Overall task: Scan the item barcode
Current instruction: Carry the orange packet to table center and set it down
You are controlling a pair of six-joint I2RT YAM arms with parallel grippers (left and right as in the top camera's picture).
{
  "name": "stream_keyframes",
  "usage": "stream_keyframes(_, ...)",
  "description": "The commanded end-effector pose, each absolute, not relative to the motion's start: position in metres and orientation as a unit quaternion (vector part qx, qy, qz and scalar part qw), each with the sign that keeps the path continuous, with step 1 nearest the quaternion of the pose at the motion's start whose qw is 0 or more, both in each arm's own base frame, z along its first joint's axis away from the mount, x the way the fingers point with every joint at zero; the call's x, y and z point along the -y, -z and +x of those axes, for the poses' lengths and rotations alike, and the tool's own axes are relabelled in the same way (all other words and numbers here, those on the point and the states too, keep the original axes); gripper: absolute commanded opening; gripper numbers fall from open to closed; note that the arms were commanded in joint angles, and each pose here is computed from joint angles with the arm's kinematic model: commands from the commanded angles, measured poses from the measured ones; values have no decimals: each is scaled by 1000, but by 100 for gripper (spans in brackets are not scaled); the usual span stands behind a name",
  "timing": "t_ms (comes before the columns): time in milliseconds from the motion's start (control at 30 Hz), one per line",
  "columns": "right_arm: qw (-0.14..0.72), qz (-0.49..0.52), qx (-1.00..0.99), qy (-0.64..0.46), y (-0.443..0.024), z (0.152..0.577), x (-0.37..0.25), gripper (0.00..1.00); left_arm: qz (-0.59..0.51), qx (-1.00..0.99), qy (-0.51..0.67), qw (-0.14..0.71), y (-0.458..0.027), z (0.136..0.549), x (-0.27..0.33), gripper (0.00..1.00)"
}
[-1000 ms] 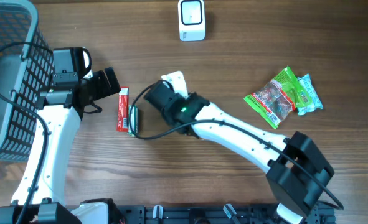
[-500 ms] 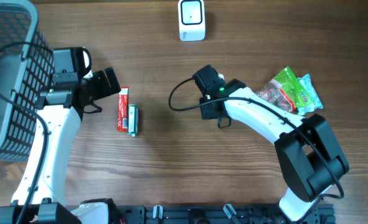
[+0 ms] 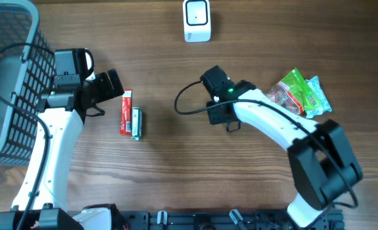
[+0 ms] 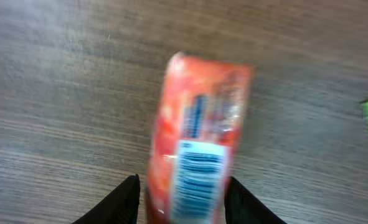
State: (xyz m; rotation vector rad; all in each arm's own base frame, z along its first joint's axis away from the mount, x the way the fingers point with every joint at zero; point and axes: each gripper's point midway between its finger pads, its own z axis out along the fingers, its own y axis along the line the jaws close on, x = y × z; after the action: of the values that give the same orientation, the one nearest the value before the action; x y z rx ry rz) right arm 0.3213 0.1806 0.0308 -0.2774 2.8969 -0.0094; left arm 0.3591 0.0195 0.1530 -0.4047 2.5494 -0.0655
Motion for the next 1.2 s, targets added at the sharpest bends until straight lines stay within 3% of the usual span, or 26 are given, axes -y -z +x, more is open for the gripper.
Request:
stream_keyframes(0,164,-56,-984,-37,-72,340,-182,45,-146,-949,17,279,-154,359,-23,100)
stream_keyframes(200,141,-57,-985,-77,-64,331,-195,42,-146,-949,17,279,-154,359,-23,100)
stream_keyframes(267,137,-52,-987,-70,-57,328,-191,29,-146,-949,17,279,-154,359,-23,100)
stream_keyframes(333,137,-51,-987,-65,-55,327,-188,5,-146,-949,17,279,-154,359,-23,100)
stream_keyframes(767,162,18,-985,-51,-58,354,-153,4,-146,-949,17,279,-154,359,-23,100)
stream_keyframes(1067,129,26,-990,-41,-39,334,-145,4,-146,-949,17,279,-154,359,-23,100)
stream_keyframes(1167,103,12,-989,-104,-34,323,-166,4,-146,-949,17,279,-154,359,-23,100)
